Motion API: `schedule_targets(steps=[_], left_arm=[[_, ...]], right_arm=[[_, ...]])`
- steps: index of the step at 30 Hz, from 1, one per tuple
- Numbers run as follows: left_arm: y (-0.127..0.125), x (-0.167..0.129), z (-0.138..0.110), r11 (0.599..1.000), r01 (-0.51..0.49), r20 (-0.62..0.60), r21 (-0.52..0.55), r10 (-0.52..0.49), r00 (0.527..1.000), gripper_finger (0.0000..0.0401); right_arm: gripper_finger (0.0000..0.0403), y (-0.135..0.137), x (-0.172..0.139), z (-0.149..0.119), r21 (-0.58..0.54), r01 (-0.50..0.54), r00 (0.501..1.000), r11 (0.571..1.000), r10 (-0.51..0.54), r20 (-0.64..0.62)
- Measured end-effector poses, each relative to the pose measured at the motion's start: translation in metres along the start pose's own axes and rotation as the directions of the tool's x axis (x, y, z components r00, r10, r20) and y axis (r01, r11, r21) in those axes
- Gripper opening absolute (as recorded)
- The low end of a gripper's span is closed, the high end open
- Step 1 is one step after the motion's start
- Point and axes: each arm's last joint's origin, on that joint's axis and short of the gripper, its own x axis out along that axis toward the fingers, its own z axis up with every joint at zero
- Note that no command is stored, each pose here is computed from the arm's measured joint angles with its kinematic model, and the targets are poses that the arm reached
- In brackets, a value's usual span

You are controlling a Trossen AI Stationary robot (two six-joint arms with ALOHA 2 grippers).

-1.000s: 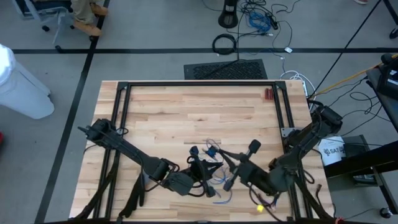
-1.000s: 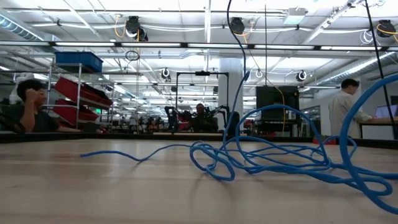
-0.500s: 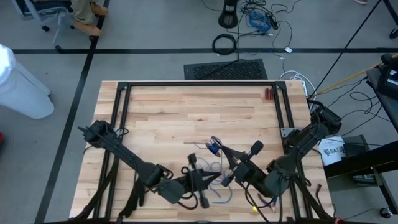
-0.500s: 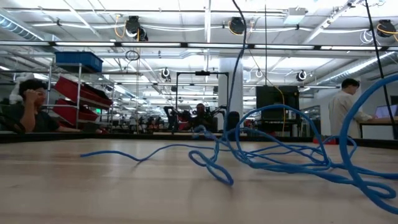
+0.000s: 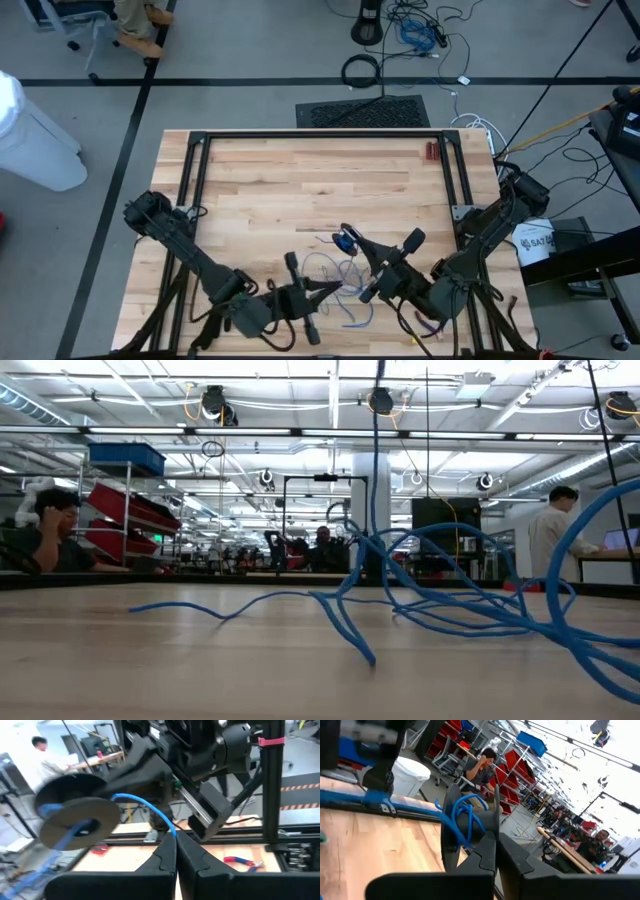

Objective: Coil cords
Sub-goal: Coil the blue wire onto the black spool

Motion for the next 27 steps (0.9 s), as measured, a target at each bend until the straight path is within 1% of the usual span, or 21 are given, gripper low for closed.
schedule_targets(steps=[4, 7, 9, 12, 15, 17, 21, 23, 27], left_arm=[[0.0, -0.013, 0.007, 0.997, -0.074, 0.0, 0.034, 0.075, 0.997, 0.0002], [0.0, -0.022, 0.008, 0.983, -0.156, -0.015, 0.096, 0.158, 0.987, 0.0001], [-0.001, -0.027, 0.009, 0.967, -0.221, -0.026, 0.13, 0.226, 0.974, 0.0001], [0.0, -0.032, 0.009, 0.93, -0.308, -0.044, 0.199, 0.322, 0.946, 0.0001], [0.0, -0.036, 0.008, 0.889, -0.369, -0.059, 0.271, 0.397, 0.916, 0.0001], [0.001, -0.036, 0.008, 0.868, -0.388, -0.065, 0.308, 0.427, 0.902, 0.0001], [0.001, -0.037, 0.008, 0.848, -0.381, -0.066, 0.368, 0.433, 0.899, 0.0001], [0.001, -0.037, 0.008, 0.841, -0.376, -0.066, 0.388, 0.433, 0.899, 0.0001], [0.001, -0.037, 0.006, 0.832, -0.369, -0.067, 0.415, 0.433, 0.899, 0.0001]], right_arm=[[0.0, 0.0, -0.002, 0.0, -0.014, -0.006, 1.0, 1.0, 0.006, 0.004], [0.0, 0.001, -0.004, 0.0, -0.014, -0.011, 1.0, 1.0, 0.011, 0.007], [0.0, 0.001, -0.006, 0.001, -0.009, -0.016, 1.0, 1.0, 0.016, 0.01], [0.0, 0.001, -0.01, 0.001, 0.0, -0.032, 0.999, 0.999, 0.032, 0.021], [0.0, 0.003, -0.013, 0.002, 0.042, -0.085, 0.995, 0.995, 0.083, 0.059], [0.0, 0.004, -0.015, 0.003, 0.07, -0.135, 0.987, 0.988, 0.128, 0.093], [0.0, 0.007, -0.019, 0.005, 0.082, -0.221, 0.966, 0.972, 0.207, 0.153], [0.0, 0.007, -0.02, 0.005, 0.077, -0.246, 0.958, 0.966, 0.23, 0.17], [0.0, 0.008, -0.024, 0.005, 0.065, -0.259, 0.954, 0.964, 0.244, 0.175]])
